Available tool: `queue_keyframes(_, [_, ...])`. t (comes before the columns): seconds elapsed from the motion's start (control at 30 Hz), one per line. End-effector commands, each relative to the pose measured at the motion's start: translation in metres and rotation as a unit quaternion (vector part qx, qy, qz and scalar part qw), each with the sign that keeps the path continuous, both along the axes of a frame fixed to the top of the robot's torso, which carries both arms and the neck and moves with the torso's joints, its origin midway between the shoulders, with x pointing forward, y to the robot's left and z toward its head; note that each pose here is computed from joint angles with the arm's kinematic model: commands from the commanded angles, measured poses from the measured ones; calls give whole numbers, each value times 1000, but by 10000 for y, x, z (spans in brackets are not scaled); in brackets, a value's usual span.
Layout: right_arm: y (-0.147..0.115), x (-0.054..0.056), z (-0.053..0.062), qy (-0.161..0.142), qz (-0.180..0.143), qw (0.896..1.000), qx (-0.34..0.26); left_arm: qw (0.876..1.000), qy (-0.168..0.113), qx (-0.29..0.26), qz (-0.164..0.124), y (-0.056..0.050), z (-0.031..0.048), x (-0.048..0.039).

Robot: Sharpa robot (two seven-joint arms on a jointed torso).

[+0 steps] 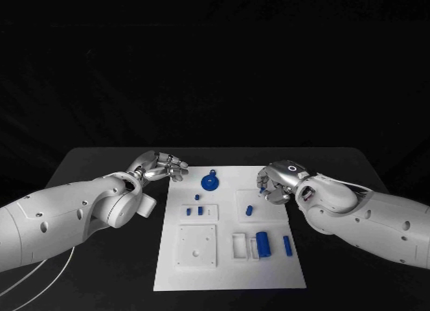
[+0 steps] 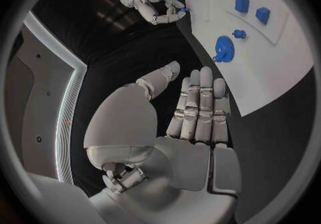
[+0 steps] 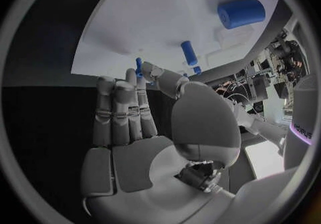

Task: Assemble the parts on the task board

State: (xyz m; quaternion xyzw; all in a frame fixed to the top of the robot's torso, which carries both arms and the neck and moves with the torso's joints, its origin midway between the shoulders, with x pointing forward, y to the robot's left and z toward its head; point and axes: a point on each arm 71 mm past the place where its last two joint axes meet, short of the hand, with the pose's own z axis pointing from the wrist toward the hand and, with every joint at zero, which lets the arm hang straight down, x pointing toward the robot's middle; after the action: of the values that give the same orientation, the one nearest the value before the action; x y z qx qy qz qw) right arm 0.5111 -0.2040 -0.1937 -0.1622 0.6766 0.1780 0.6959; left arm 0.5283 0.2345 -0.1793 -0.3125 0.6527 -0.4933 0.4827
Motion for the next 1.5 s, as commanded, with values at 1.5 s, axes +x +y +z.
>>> queue_keyframes(1.5, [1521,-782,-367,41,186,982,-17,1000,-7,-22,4,-195,17,85])
